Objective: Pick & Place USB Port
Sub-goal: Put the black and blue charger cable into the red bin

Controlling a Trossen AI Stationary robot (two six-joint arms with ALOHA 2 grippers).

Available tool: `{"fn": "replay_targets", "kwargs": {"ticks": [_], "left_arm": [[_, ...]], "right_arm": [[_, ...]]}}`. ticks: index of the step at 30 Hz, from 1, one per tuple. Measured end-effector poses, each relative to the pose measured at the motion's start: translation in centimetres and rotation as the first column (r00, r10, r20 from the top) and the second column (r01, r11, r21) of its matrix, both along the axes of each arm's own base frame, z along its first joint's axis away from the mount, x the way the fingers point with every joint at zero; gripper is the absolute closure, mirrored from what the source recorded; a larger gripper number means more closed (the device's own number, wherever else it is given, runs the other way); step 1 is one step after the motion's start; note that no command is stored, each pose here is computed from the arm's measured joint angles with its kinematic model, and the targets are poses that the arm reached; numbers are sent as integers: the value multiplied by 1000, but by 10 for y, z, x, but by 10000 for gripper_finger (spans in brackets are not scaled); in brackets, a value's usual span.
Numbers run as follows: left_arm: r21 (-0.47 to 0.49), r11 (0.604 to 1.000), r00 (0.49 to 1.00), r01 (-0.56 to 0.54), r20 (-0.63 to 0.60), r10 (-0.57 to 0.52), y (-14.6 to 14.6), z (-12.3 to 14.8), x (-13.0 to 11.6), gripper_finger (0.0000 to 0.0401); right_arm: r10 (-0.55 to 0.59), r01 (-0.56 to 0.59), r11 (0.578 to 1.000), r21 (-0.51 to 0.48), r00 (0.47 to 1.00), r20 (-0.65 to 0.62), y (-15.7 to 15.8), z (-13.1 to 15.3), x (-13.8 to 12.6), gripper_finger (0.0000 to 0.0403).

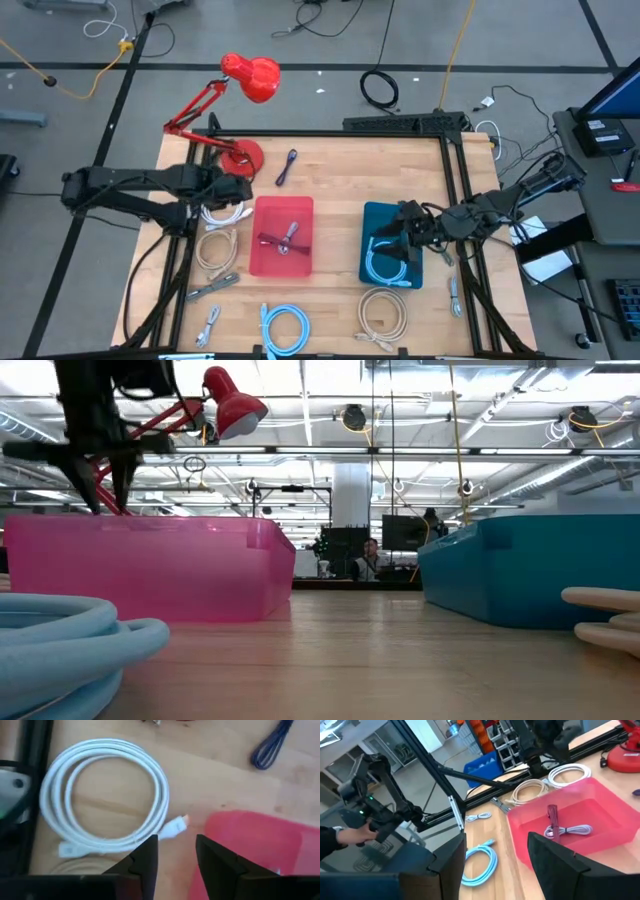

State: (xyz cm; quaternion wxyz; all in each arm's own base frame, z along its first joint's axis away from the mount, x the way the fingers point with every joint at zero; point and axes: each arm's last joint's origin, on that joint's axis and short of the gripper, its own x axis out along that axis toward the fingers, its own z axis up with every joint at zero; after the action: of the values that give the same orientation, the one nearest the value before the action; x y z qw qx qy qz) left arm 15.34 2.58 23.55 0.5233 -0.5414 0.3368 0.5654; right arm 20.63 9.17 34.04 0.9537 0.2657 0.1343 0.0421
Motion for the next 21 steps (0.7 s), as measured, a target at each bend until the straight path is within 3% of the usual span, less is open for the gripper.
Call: {"fn": "replay_targets", "kwargs": {"ticks": [5,11,16,21], "left_arm": [[-26,999,999,-39,2,39,7,-28,-9,269],[-83,997,999,-9,42,13,12,-50,-8,212],[-68,998,999,11,32,-9,16,-53,-9,167],[-50,998,999,34,36,-32,20,-52,-9,156]], "right_arm": [[-10,10,1000,4,1000,0,-2,0,1,200],[-16,16,1000,8,1000,-1,-3,0,1,200],[-21,21,1000,15,1000,-2,-3,0,1,200],[-21,21,1000,16,1000,-2,-3,0,1,200]]}}
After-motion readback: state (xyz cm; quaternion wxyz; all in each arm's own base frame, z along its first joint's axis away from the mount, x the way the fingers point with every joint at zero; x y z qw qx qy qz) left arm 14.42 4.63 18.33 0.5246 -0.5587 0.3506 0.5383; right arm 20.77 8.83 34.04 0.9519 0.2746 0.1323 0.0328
